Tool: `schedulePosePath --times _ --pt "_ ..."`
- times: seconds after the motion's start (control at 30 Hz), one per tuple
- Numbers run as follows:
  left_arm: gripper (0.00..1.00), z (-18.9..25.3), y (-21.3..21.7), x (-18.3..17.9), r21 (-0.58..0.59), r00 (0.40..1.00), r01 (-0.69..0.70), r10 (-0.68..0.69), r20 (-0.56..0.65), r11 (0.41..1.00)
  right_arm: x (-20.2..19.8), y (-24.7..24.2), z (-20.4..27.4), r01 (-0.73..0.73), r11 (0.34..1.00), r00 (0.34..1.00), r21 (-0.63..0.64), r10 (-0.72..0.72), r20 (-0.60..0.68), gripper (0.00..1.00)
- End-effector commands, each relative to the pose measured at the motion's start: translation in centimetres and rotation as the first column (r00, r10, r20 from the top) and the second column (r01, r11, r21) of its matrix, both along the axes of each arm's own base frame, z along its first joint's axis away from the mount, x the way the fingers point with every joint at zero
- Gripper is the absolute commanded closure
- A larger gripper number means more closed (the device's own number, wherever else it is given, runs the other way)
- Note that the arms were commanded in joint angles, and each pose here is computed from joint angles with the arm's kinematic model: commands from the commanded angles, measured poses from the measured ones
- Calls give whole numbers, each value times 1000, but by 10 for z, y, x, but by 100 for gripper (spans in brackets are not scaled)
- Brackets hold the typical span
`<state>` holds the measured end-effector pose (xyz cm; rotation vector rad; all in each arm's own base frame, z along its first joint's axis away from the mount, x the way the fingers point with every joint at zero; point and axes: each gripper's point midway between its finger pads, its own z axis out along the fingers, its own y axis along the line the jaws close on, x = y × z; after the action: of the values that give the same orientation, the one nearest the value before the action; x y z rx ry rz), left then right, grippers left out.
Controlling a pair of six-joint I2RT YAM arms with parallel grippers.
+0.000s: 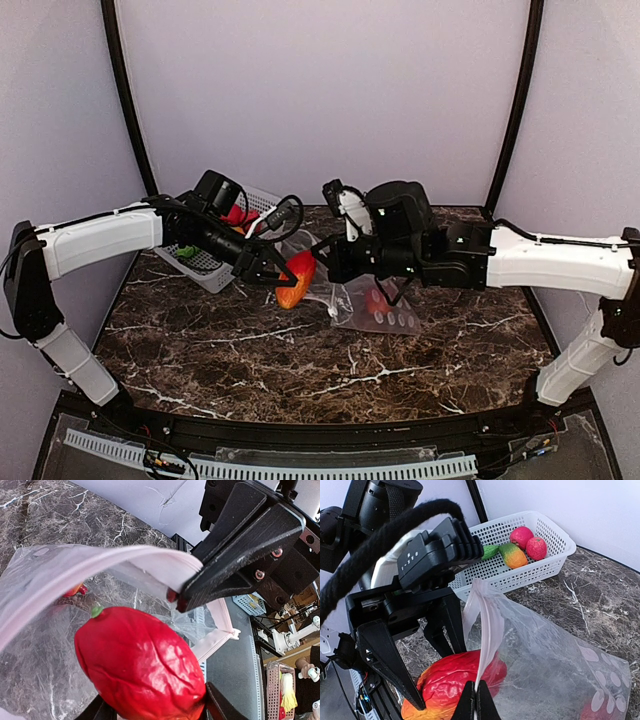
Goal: Place the food in the zip-top bag and seal the zipper
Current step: Place the fake fruit in the zipper food storage bag.
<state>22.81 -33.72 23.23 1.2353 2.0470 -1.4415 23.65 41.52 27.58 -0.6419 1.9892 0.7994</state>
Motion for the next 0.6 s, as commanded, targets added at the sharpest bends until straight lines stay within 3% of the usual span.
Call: schedulePosePath --times 0.0,0.57 --pt "48 13 -2 0 -26 1000 -8 8 11 1000 -7 12 -3 -58 998 998 -3 58 19 100" --pt "48 3 11 51 12 965 -262 262 30 965 -24 32 -14 -119 992 993 -35 119 -1 100"
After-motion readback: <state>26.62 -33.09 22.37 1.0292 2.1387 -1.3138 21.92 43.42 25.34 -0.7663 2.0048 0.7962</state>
